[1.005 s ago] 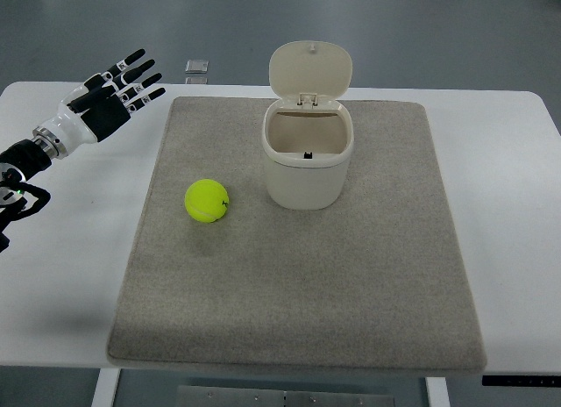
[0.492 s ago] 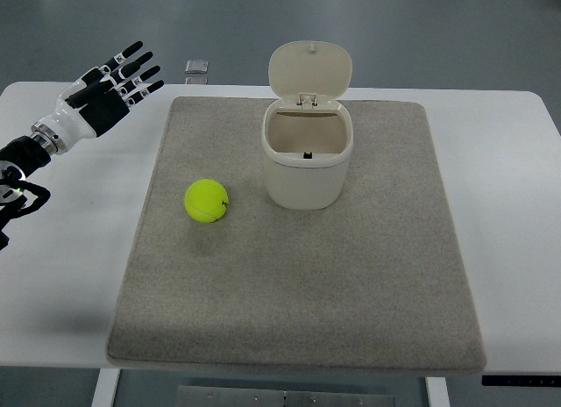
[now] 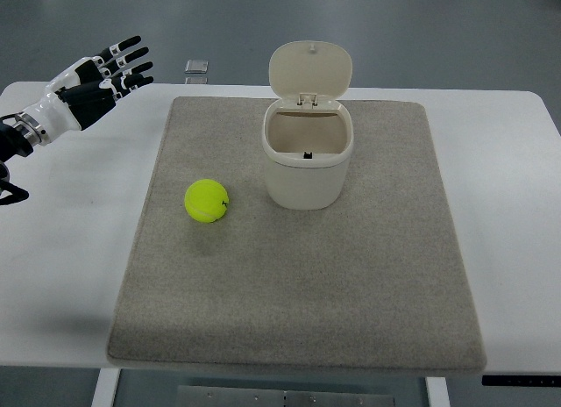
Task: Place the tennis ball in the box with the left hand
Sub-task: 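Lower the left hand and reach toward the yellow tennis ball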
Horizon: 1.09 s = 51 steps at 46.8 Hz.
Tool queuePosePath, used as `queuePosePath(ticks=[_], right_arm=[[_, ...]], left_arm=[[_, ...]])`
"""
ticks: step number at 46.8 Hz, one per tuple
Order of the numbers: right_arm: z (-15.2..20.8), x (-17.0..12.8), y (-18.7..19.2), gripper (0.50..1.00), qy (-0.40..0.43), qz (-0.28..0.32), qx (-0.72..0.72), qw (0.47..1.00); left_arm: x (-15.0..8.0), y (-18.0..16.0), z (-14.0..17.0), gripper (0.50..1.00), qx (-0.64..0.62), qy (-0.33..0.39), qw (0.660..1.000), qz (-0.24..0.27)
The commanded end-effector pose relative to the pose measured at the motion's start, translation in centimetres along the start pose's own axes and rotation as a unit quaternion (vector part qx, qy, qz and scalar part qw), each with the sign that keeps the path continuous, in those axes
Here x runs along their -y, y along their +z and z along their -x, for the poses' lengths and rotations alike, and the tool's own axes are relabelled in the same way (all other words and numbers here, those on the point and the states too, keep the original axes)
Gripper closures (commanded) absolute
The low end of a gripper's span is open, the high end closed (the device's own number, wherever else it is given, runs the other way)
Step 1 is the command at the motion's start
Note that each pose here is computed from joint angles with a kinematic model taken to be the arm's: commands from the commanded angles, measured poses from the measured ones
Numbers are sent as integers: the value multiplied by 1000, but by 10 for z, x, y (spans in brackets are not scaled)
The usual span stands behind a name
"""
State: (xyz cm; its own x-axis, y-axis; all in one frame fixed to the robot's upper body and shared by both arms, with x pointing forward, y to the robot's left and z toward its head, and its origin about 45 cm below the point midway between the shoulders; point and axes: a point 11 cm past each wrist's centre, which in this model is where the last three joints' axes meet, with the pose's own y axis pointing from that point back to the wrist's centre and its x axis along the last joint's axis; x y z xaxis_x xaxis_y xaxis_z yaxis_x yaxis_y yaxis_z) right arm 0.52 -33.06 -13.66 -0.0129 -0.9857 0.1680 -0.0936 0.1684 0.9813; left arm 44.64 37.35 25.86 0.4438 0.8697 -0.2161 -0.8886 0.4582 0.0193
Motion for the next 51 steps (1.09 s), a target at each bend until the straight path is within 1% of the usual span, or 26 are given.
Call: queuePosePath(ticks=[1,6,12,18,21,27,31,37,45,48,51], right_arm=[[0,0,0,597,0,0,0,1000],[0,0,0,599,0,0,0,1000],[0,0,0,599,0,0,0,1000],[0,0,0,597,0,0,0,1000],[0,0,0,599,0,0,1,1000],[0,0,0,597,0,0,0,1000],[0,0,0,597,0,0,0,1000],[0,0,0,597,0,0,0,1000],[0,0,0,597,0,0,0,1000],[0,0,0,599,0,0,1,1000],[0,0,0,599,0,0,0,1000]], left_arm=[[-4,7,3,508,42,-16,999,-7],[-11,14,6,508,116,-38,992,-40],[-16,19,17,512,202,-75,974,-76],[-20,9,23,512,246,-97,959,-103],[-20,8,22,512,290,-91,946,-115],[-24,20,32,512,398,-100,906,-106],[-24,18,39,510,431,-119,888,-103],[-21,18,41,510,459,-126,873,-107],[-20,18,43,508,465,-132,869,-110],[-20,17,48,508,471,-144,864,-106],[-21,15,60,510,489,-172,849,-102]])
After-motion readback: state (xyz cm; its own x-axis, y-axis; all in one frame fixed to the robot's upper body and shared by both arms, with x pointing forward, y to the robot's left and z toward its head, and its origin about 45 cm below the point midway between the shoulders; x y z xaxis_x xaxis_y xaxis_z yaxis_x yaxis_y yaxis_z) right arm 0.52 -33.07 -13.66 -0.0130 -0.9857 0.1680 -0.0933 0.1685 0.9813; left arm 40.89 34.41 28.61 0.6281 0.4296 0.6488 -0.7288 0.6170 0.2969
